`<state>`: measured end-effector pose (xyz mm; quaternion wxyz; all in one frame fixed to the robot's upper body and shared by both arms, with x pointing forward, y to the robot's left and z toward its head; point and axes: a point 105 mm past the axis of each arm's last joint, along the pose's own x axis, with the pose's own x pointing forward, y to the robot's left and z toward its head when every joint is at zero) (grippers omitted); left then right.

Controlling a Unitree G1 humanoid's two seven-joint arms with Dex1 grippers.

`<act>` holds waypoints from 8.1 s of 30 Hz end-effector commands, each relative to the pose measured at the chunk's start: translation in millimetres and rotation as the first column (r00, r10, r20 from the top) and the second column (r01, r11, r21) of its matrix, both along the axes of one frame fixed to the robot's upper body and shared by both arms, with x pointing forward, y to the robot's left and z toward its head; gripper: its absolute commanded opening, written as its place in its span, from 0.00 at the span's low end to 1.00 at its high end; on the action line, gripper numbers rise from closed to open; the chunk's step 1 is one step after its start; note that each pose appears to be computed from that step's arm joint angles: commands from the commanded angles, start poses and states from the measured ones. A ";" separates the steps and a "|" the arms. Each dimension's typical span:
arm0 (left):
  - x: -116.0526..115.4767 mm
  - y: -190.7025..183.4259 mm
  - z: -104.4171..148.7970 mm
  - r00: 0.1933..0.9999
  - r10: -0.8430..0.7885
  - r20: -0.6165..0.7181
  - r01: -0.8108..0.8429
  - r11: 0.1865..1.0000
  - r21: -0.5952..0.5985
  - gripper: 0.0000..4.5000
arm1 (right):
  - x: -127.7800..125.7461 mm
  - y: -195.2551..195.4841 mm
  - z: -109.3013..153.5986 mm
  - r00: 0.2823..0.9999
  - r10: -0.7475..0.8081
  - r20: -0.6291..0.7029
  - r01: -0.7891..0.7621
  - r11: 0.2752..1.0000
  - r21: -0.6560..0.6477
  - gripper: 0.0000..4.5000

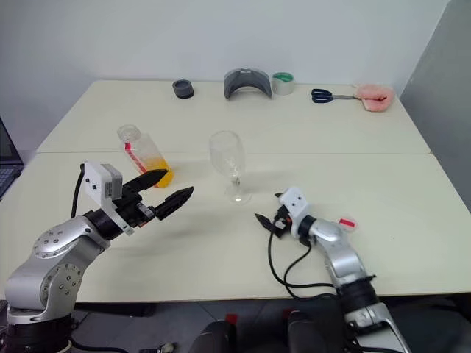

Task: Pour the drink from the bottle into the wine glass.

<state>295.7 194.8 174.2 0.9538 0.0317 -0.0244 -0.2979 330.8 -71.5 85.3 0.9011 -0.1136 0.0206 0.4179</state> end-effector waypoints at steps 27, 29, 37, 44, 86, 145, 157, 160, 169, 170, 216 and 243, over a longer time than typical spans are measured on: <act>40.6 75.0 -20.7 0.890 0.456 0.029 -0.457 0.889 0.029 1.00 | -99.7 16.2 85.5 0.893 0.438 0.106 -0.446 0.892 0.071 0.99; 44.7 78.5 -18.4 0.887 0.461 0.034 -0.462 0.886 0.032 1.00 | -99.6 16.6 84.7 0.893 0.437 0.105 -0.445 0.893 0.069 0.99; 56.6 84.2 -12.2 0.897 0.440 0.040 -0.442 0.897 0.037 1.00 | -99.8 19.0 85.0 0.890 0.443 0.108 -0.451 0.890 0.063 0.99; 70.5 85.5 -8.2 0.913 0.406 0.048 -0.408 0.912 0.047 1.00 | -99.3 19.5 85.6 0.887 0.449 0.111 -0.456 0.888 0.053 0.99; 125.1 67.0 -5.8 0.954 0.289 0.079 -0.293 0.955 0.041 0.40 | -92.0 26.0 100.0 0.890 0.424 0.167 -0.439 0.897 0.061 1.00; 119.4 -48.1 133.0 0.489 -0.393 0.779 -0.587 0.512 0.627 0.40 | -39.8 4.1 123.7 0.953 0.063 0.295 -0.106 0.986 0.131 1.00; 119.3 -46.2 138.1 0.458 -0.400 0.794 -0.622 0.493 0.608 0.40 | -40.0 4.3 121.9 0.955 0.064 0.289 -0.104 0.986 0.127 1.00; 119.2 -45.1 140.2 0.448 -0.403 0.798 -0.633 0.487 0.602 0.40 | -39.9 4.0 122.1 0.955 0.062 0.289 -0.102 0.986 0.128 1.00; 120.2 -40.4 144.9 0.433 -0.409 0.803 -0.658 0.465 0.592 0.40 | -38.7 3.1 123.1 0.960 0.048 0.276 -0.095 0.982 0.161 1.00; 120.4 -39.6 144.9 0.433 -0.411 0.802 -0.661 0.461 0.593 0.40 | -38.6 3.1 123.6 0.961 0.046 0.273 -0.095 0.981 0.169 1.00; 123.9 -36.7 150.6 0.379 -0.455 0.806 -0.716 0.408 0.567 0.40 | -55.1 21.5 118.8 0.955 0.130 0.268 -0.181 0.968 0.173 1.00; 128.0 -48.4 144.3 0.392 -0.440 0.808 -0.687 0.445 0.575 0.40 | -58.0 22.6 119.4 0.955 0.130 0.266 -0.182 0.966 0.182 1.00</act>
